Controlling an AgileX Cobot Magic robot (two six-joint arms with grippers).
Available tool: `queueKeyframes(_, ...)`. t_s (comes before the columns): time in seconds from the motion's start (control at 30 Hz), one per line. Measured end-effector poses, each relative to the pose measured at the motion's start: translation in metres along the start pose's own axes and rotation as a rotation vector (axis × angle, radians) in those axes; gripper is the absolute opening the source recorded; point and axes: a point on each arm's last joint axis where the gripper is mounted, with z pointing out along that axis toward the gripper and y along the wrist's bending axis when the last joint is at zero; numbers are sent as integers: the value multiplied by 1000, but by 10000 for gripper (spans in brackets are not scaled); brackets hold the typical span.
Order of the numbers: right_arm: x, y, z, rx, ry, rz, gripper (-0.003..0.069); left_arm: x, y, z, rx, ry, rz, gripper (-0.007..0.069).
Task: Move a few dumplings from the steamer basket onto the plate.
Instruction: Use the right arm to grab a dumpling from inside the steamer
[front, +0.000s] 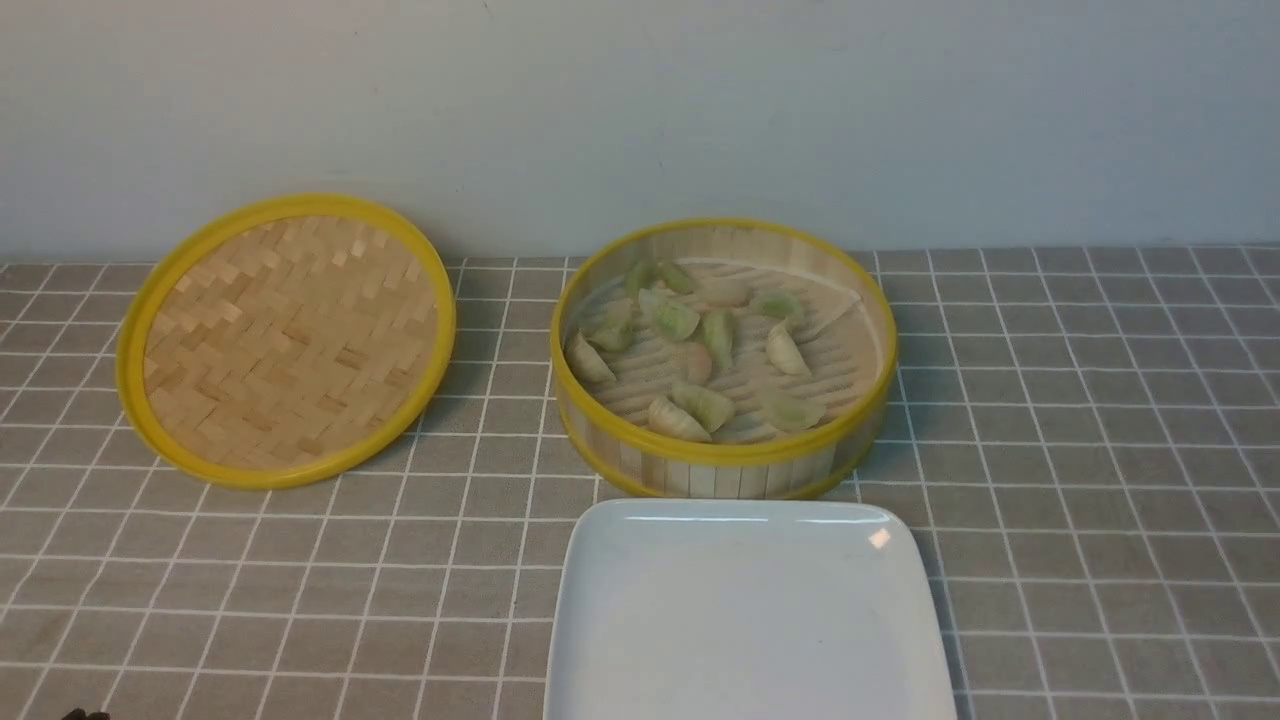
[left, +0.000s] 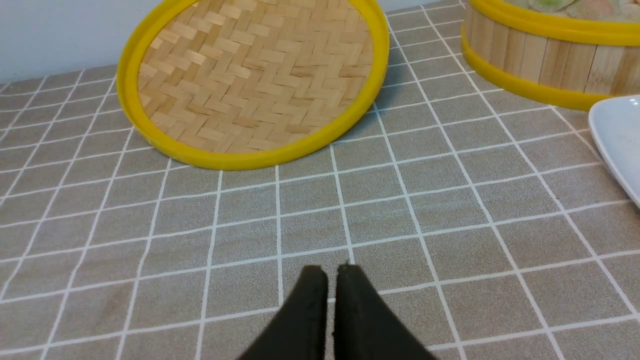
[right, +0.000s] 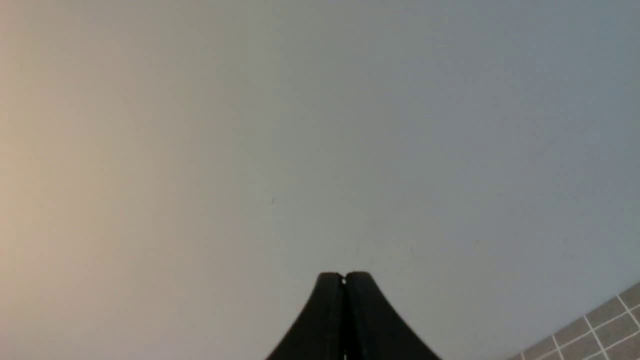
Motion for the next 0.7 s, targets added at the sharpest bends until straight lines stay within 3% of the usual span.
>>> queueKeyframes(0.07, -10, 24, 32, -18, 200, -146, -13, 0, 0, 0, 0, 0, 0, 9)
queueKeyframes(0.1, -14, 29, 35, -29, 209, -163, -13, 0, 0, 0, 0, 0, 0, 9)
queueKeyframes(0.13, -11, 35, 61, -21, 380, -217, -13, 0, 0, 0, 0, 0, 0, 9)
queueKeyframes(0.3, 1, 39, 160, -4, 938, -322, -11, 0, 0, 0, 0, 0, 0, 9)
queueKeyframes(0.5, 35, 41, 242, -7, 1279, -401, -10, 0, 0, 0, 0, 0, 0, 9)
queueKeyframes(0.7, 91, 50, 303, 116, 1387, -564, -10, 0, 0, 0, 0, 0, 0, 9)
